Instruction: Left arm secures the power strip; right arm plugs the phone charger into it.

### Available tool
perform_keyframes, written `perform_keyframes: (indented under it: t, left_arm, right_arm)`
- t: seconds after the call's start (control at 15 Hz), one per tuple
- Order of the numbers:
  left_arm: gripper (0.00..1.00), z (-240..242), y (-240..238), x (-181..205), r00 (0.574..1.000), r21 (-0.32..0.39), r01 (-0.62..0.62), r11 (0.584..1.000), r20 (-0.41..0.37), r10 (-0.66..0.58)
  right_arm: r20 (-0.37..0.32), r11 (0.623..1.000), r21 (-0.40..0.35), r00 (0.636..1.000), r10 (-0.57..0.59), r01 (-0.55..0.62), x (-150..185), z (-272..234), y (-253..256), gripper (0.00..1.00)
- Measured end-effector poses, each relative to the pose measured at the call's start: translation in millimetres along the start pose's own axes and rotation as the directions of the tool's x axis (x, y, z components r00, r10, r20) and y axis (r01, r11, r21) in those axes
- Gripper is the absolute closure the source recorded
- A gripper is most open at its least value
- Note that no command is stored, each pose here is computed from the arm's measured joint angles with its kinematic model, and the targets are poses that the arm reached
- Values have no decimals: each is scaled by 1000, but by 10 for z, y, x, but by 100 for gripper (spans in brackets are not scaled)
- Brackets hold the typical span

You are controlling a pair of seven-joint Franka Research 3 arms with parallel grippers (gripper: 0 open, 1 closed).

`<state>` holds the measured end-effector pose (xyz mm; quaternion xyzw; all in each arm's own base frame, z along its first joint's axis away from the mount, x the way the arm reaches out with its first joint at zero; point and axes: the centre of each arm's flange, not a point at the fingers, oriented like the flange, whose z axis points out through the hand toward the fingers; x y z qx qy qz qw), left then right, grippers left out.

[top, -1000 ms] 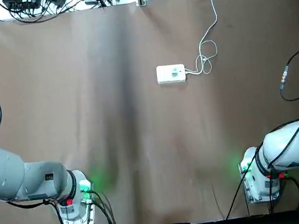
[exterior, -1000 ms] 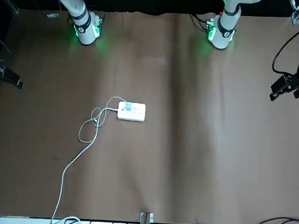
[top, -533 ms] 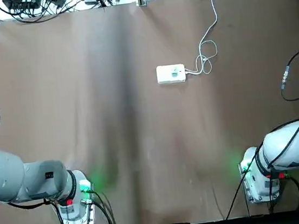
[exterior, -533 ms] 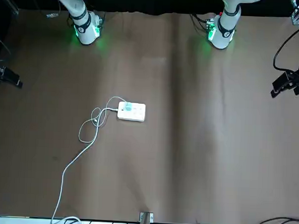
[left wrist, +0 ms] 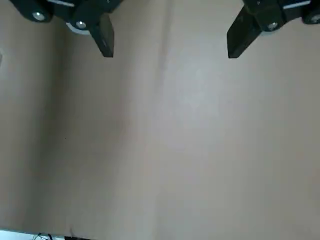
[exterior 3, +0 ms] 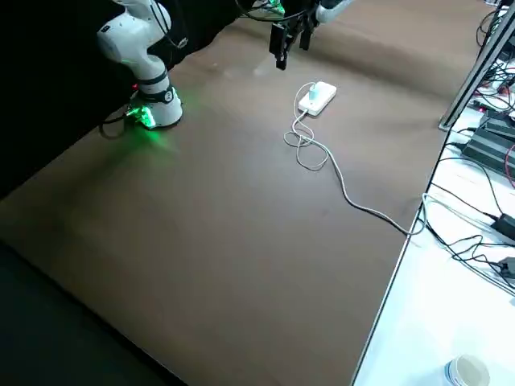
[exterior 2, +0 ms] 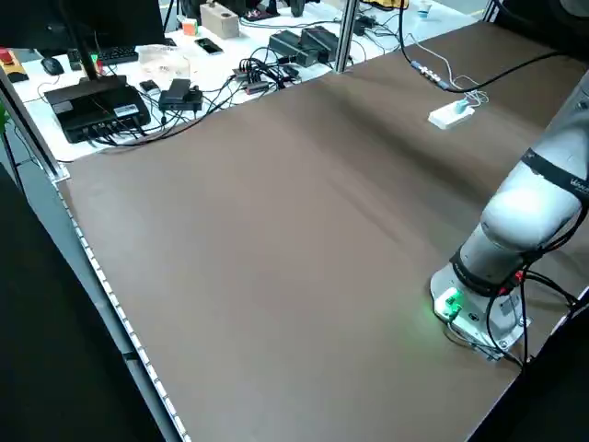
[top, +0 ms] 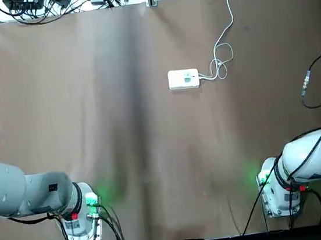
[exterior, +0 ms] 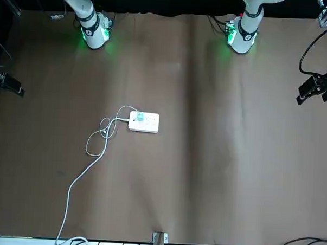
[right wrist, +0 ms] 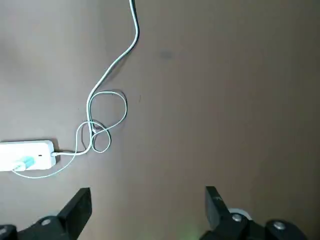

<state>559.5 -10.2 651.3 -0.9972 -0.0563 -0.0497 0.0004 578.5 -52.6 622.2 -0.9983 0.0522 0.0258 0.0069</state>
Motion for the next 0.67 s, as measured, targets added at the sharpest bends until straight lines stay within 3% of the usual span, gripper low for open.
perform_keyframes:
  t: [0.67]
  left_arm:
    - [0,0,-10,1,997,0,-76,997,0,76]
  right_arm:
    - [0,1000,0,1000,0,0,0,0,0,0]
